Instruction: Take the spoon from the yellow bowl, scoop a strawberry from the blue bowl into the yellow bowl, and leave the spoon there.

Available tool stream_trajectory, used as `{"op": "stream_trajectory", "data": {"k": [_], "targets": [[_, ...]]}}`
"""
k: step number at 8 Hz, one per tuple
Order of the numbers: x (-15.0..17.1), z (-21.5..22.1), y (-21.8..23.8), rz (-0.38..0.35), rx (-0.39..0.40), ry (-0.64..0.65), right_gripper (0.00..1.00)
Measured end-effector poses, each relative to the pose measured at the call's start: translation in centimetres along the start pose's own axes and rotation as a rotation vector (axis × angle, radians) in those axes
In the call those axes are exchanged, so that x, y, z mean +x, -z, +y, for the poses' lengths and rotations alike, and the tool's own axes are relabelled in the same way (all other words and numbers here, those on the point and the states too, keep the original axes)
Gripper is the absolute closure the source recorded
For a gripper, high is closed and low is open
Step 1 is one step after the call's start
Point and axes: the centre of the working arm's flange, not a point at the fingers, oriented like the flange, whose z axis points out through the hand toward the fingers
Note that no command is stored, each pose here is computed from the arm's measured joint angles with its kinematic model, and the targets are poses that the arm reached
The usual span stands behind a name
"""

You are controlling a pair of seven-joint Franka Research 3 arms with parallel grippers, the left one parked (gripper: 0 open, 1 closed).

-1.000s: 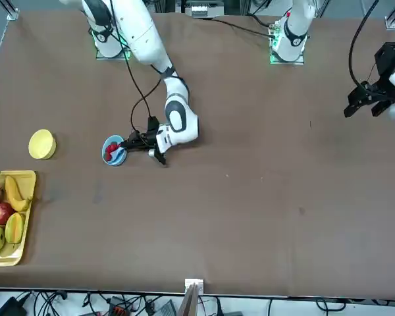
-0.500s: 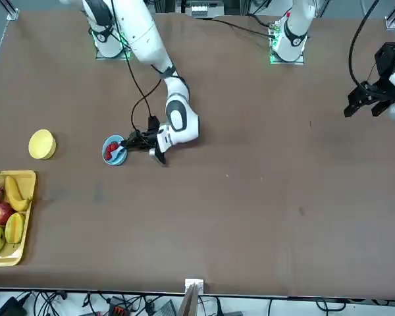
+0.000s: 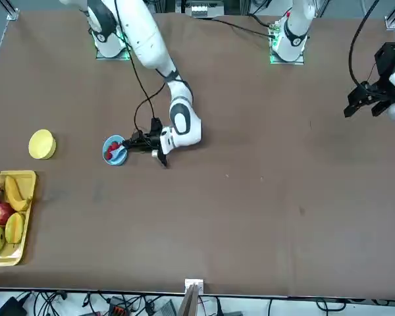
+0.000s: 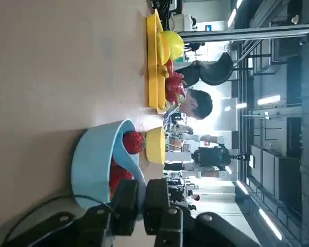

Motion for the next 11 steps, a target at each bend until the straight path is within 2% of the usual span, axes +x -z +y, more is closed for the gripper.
{"op": "stream_trajectory", "data": {"k": [11], "targets": [[-0.43,0.22,0.19,-0.003,-0.054,-0.012,0.89]]}}
